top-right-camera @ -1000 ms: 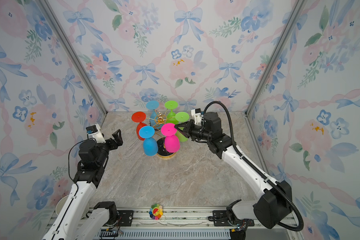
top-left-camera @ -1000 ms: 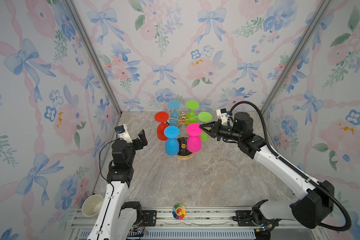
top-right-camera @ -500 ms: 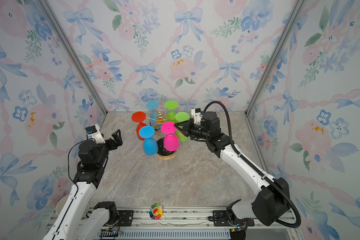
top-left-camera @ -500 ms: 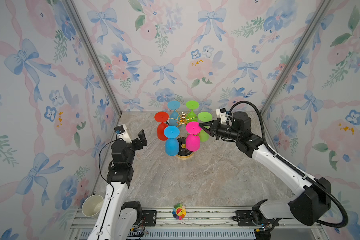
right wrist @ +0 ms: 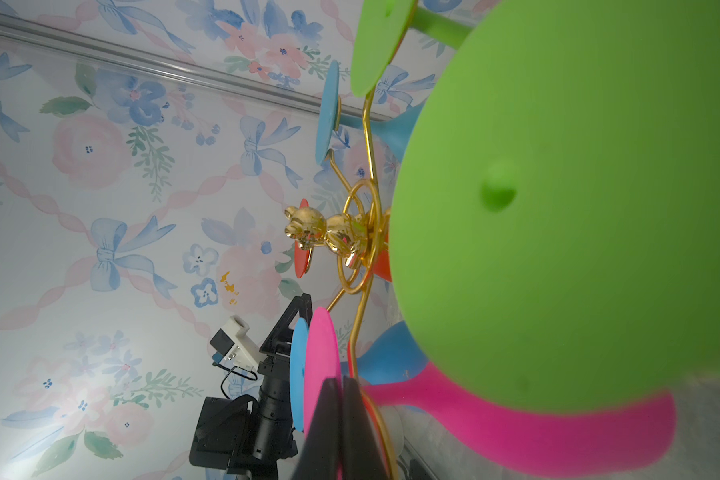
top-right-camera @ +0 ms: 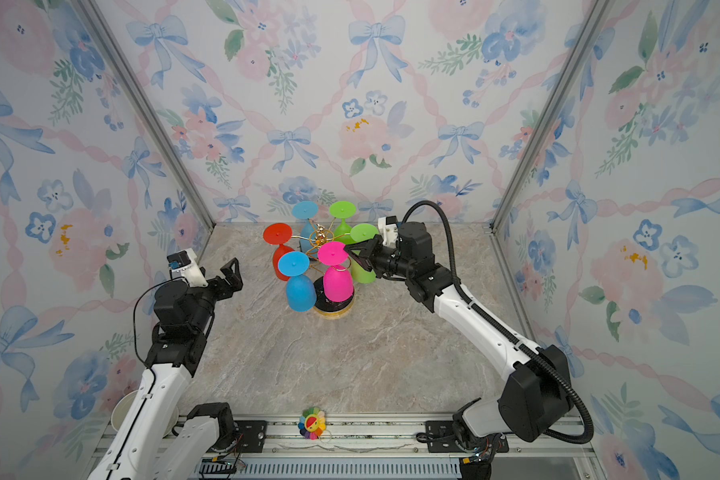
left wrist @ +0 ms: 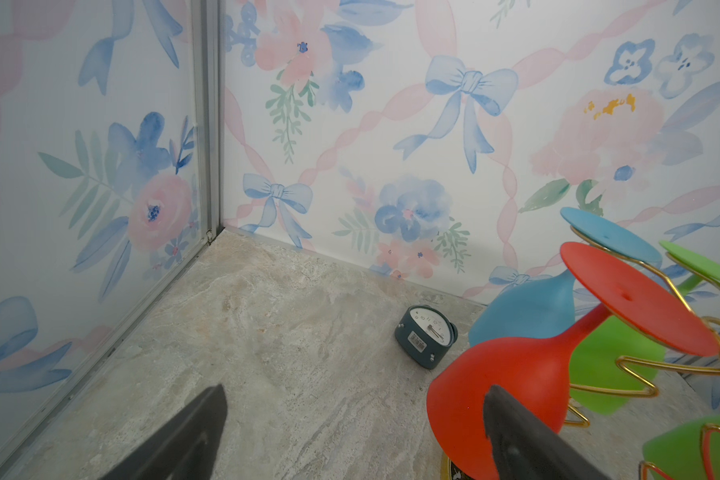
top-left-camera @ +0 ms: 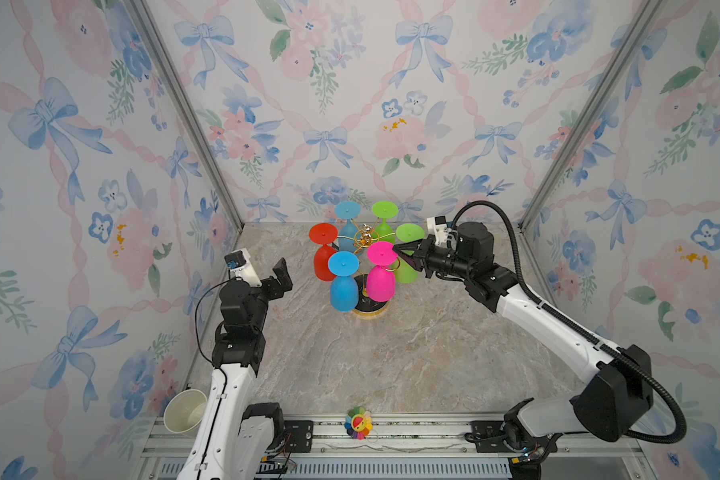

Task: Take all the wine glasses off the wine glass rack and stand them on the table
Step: 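Close the right gripper on the magenta glass base and pull it off the hook, then carry the magenta glass toward the left gripper while the left gripper reaches to meet it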

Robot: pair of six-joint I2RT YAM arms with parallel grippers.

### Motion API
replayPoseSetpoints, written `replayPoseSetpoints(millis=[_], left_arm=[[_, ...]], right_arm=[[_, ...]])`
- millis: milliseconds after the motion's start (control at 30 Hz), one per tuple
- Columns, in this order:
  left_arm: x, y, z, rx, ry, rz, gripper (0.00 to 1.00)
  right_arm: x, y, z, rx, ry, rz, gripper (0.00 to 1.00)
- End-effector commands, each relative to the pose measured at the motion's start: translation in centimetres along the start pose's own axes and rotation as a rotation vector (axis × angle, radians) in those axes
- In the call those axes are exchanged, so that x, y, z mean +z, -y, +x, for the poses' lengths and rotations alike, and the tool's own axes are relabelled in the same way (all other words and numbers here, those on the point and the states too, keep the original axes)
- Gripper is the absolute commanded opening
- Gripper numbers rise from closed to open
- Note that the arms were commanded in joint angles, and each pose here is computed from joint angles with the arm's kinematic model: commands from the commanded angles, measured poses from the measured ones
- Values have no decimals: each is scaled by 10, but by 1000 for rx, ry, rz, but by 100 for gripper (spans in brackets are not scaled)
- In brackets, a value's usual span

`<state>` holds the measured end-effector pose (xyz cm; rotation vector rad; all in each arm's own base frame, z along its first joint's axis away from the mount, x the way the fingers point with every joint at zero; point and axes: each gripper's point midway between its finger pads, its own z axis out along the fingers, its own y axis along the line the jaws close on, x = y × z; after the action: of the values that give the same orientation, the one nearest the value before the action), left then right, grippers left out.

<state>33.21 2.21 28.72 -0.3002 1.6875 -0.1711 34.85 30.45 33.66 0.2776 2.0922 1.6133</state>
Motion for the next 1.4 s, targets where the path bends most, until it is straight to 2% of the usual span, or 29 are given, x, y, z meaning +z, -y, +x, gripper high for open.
replayPoseSetpoints(millis=[0,467,900,1000,1300,1367], left_arm=[[-1,1,-2,-19,20,21,98],[-1,0,-3,-35,26,29,98],[-5,2,-3,-18,25,43,98],[-10,7,-1,1,11,69,98],[-32,43,3,19,-86,254,98],[-42,56,-10,25,-88,307,98]], right_arm=[[3,-23,-7,-31,31,-53,0],[4,-29,9,-80,-18,-34,0],[-11,-37,35,-164,-84,-14,0],[-18,-39,40,-197,-91,-8,0],[-35,-47,59,-297,-145,-39,0],[-40,-47,64,-322,-158,-43,0]])
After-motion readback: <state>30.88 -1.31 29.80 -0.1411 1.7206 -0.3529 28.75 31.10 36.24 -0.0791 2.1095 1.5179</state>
